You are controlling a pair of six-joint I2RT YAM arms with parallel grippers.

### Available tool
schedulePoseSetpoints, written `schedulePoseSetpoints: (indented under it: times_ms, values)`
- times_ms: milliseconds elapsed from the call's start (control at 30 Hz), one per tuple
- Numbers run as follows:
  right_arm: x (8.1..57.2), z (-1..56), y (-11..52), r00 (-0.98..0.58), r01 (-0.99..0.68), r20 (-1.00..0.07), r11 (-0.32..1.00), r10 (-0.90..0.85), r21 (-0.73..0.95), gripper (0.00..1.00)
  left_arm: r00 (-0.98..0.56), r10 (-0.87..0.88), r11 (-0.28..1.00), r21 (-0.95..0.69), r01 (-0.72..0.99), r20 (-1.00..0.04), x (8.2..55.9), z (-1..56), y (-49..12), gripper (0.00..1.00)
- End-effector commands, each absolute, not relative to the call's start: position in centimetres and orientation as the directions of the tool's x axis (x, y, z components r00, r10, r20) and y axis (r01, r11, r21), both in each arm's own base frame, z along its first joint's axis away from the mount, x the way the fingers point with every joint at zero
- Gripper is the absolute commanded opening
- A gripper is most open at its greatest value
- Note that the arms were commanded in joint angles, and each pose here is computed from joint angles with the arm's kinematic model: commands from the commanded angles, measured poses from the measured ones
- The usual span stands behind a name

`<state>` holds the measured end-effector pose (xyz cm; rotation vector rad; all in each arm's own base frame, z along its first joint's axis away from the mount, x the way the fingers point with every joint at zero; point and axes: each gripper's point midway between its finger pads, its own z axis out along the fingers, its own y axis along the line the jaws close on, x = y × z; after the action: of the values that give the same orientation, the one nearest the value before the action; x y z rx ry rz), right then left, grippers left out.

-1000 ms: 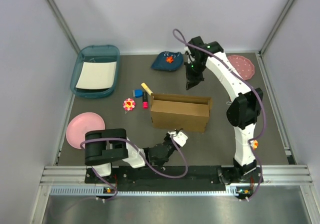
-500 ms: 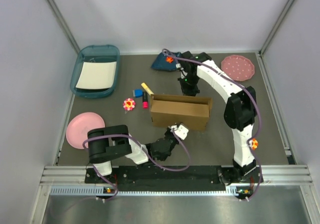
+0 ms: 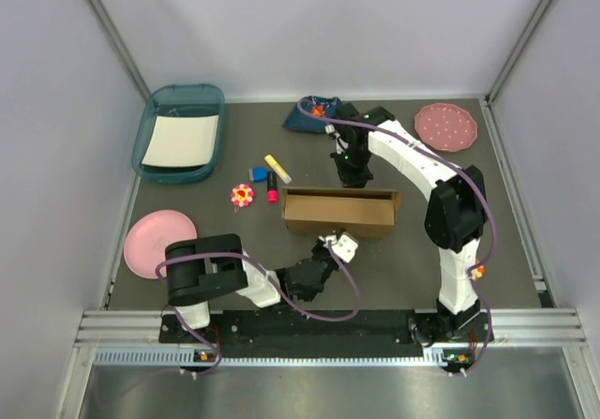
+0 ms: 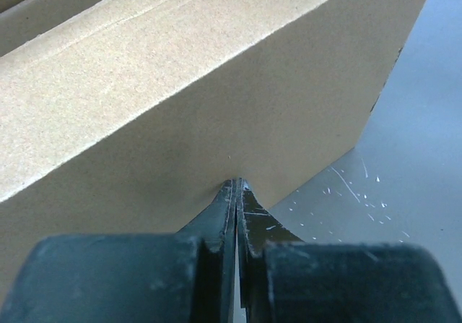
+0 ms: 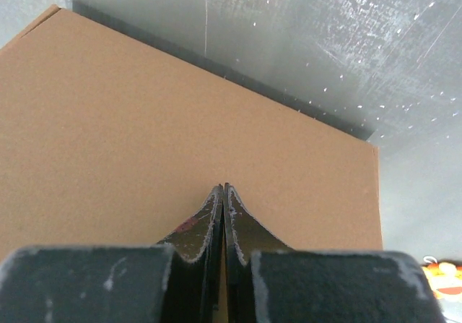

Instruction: Fold the paper box

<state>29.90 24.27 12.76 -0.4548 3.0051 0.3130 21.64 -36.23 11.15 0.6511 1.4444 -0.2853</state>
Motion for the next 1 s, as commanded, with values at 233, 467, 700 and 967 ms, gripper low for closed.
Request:
schedulePoseSetpoints:
  times_ms: [233, 467, 700, 967]
  values:
    - [27.6, 10.6, 24.4, -0.944, -0.327, -0.022, 0.926, -0.329, 0.19, 0.0, 0.231, -0.212, 0.844, -0.058, 0.534, -0.95, 22.1, 22.6, -36.4, 0.06]
    - [26.2, 9.8, 24.7, -0.95, -0.298, 0.019, 0.926, -0.311, 0.232, 0.0, 0.257, -0.18, 0.861, -0.026, 0.507, -0.95, 22.9, 23.0, -37.9, 0.07]
    - [23.5, 7.9, 24.7, -0.964, -0.221, 0.075, 0.928, -0.253, 0.299, 0.0, 0.252, -0.156, 0.88, -0.019, 0.474, -0.955, 24.1, 22.2, -37.9, 0.08]
    - [21.3, 6.8, 24.3, -0.967, -0.192, 0.101, 0.933, -0.232, 0.304, 0.0, 0.241, -0.108, 0.908, 0.002, 0.418, -0.964, 25.8, 20.9, -36.5, 0.07]
